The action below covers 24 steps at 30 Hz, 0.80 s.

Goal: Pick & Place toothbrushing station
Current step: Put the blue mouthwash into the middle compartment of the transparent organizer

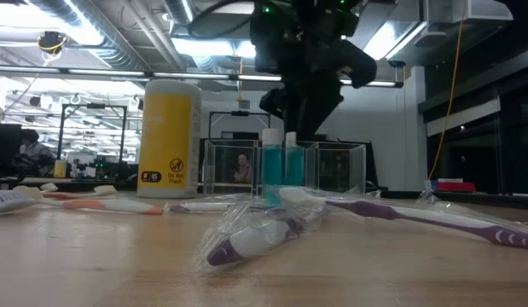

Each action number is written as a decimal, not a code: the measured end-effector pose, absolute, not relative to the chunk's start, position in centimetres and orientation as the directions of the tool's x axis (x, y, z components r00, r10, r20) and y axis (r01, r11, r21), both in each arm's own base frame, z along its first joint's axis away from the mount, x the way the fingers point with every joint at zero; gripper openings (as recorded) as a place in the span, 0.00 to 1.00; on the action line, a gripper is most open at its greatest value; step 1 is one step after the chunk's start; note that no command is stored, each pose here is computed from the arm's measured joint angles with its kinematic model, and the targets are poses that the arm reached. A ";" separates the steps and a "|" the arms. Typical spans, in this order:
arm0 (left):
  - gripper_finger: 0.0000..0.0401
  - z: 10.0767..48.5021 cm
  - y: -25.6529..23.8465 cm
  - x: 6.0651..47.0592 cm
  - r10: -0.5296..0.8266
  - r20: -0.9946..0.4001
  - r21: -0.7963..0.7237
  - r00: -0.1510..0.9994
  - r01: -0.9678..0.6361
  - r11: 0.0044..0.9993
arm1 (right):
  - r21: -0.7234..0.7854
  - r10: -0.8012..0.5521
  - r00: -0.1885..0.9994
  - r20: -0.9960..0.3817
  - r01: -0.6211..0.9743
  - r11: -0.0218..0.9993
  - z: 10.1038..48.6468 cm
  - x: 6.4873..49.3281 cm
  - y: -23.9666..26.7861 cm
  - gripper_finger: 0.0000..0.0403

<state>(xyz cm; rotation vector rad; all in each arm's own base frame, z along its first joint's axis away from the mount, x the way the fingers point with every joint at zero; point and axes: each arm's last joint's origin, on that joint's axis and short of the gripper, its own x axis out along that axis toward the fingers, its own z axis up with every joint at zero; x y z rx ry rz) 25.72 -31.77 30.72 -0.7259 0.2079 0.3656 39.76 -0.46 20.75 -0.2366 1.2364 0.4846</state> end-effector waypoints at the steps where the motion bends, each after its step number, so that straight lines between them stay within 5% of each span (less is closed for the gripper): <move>1: 0.36 30.7 -31.8 25.7 0.253 -0.310 -0.608 0.917 -0.395 0.689 | 0.085 0.226 0.245 -0.943 -0.478 0.874 20.7 39.7 -0.4 0.24; 5: 0.36 30.7 -31.8 25.7 0.253 -0.310 -0.608 0.916 -0.396 0.688 | 0.086 0.227 0.246 -0.942 -0.476 0.875 20.5 39.7 -0.3 0.24; 13: 0.36 30.7 -31.7 25.7 0.254 -0.310 -0.610 0.916 -0.396 0.686 | 0.090 0.221 0.236 -0.946 -0.465 0.881 20.4 39.6 -0.3 0.42; 24: 0.36 30.6 -31.5 26.0 0.257 -0.320 -0.600 0.912 -0.405 0.690 | 0.089 0.217 0.240 -0.946 -0.451 0.888 20.9 39.3 -0.3 0.39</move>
